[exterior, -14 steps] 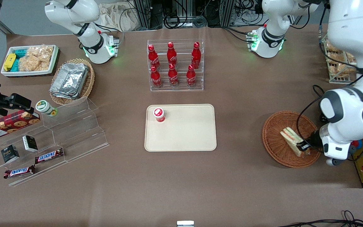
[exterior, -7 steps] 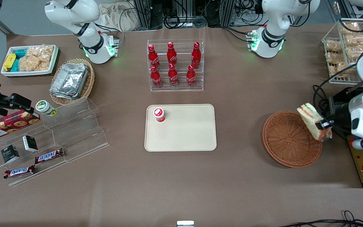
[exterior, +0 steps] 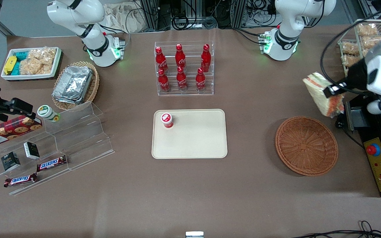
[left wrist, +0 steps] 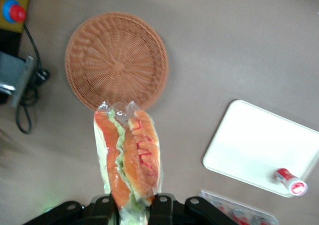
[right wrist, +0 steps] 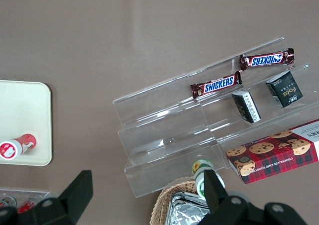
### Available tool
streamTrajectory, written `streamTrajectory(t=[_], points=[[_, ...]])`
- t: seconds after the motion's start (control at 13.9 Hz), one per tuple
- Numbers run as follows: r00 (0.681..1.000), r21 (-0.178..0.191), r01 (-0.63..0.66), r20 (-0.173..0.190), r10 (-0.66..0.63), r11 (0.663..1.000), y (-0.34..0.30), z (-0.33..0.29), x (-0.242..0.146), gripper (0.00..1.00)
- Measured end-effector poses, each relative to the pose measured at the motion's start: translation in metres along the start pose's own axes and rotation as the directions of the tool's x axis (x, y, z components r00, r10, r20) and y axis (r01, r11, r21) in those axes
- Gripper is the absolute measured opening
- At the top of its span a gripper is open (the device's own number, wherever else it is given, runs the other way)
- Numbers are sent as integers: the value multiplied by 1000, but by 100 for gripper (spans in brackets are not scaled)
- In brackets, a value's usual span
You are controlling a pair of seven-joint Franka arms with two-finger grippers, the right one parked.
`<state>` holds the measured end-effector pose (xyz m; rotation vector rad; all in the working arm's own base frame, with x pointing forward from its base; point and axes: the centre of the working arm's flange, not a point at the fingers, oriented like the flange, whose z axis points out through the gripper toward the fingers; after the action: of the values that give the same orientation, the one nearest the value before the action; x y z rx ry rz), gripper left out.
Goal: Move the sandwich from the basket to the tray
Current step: 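Carry the sandwich over the cream tray and lower it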
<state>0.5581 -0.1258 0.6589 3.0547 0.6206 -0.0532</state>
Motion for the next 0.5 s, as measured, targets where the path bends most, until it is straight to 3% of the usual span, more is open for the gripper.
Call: streamTrajectory(t=[0.22, 0.5], points=[[999, 8, 39, 18, -39, 999, 61, 16, -38, 20], [991, -92, 129, 59, -124, 987, 136, 83, -33, 20]])
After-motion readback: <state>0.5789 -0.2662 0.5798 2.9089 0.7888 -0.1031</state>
